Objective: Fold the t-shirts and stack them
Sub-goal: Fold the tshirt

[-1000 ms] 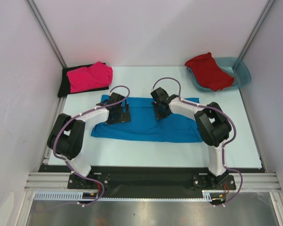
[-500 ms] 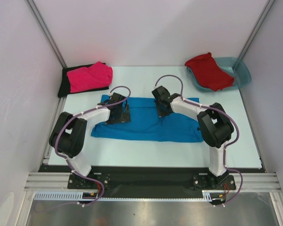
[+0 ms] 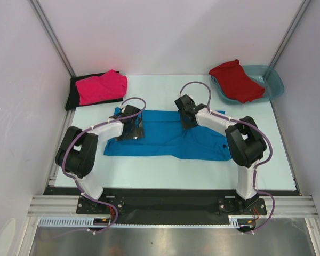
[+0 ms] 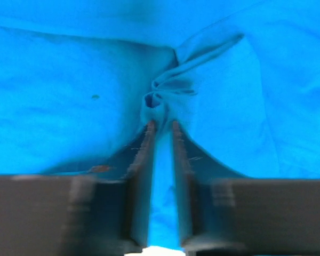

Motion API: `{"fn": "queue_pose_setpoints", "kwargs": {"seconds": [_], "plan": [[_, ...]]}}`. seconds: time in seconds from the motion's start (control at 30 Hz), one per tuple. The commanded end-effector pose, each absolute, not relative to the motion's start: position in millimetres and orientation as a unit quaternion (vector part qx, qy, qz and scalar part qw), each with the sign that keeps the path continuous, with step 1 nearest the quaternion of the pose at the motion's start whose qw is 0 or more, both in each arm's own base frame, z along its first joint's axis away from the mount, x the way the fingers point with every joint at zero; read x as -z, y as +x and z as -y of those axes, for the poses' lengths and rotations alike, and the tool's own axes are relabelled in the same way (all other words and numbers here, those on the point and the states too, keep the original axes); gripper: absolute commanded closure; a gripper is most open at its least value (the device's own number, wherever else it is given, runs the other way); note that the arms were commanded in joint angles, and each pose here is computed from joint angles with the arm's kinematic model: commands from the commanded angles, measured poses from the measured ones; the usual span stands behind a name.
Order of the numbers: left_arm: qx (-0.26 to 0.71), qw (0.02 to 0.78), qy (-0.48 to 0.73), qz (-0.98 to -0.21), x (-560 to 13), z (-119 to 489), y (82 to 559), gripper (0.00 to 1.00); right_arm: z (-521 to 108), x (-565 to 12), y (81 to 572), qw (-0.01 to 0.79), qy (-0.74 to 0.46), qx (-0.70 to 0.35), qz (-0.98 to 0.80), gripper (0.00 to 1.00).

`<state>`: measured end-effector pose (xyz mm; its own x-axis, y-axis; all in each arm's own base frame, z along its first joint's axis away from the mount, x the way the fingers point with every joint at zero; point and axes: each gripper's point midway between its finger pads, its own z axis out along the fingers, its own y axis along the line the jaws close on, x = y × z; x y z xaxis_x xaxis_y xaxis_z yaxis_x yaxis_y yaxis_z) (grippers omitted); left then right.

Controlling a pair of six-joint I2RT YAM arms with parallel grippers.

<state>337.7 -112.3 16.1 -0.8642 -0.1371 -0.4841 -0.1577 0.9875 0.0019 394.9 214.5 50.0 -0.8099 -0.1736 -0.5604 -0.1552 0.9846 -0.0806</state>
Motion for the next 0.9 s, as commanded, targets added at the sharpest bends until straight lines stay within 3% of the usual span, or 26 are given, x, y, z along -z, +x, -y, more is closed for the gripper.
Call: {"fn": "queue_pose_setpoints", "kwargs": {"seconds": [0.0, 0.07, 0.3, 0.6, 0.87], "plan": [[-0.093, 0.260, -0.076, -0.958, -26.2, 83.7, 343.8, 0.00, -219.0, -48.8, 406.3, 0.301, -0.094, 0.013, -0.949, 0.72], [-0.132, 0.267, -0.083, -0.951, -32.9, 66.6, 345.1, 0.00, -217.4, -47.6, 405.6, 0.298, -0.090, 0.016, -0.950, 0.60], [-0.123, 0.295, -0.093, -0.943, -57.8, 54.2, 342.9, 0.00, -194.3, -83.6, 401.2, 0.339, -0.060, 0.040, -0.938, 0.45], [0.048, 0.383, -0.043, -0.922, -117.4, 122.8, 397.7, 0.00, -151.7, -109.4, 384.1, 0.362, 0.021, 0.047, -0.931, 0.43], [0.146, 0.332, 0.033, -0.931, -94.8, 188.3, 445.3, 0.00, -154.7, -72.9, 363.4, 0.303, 0.055, 0.002, -0.951, 0.43]]}}
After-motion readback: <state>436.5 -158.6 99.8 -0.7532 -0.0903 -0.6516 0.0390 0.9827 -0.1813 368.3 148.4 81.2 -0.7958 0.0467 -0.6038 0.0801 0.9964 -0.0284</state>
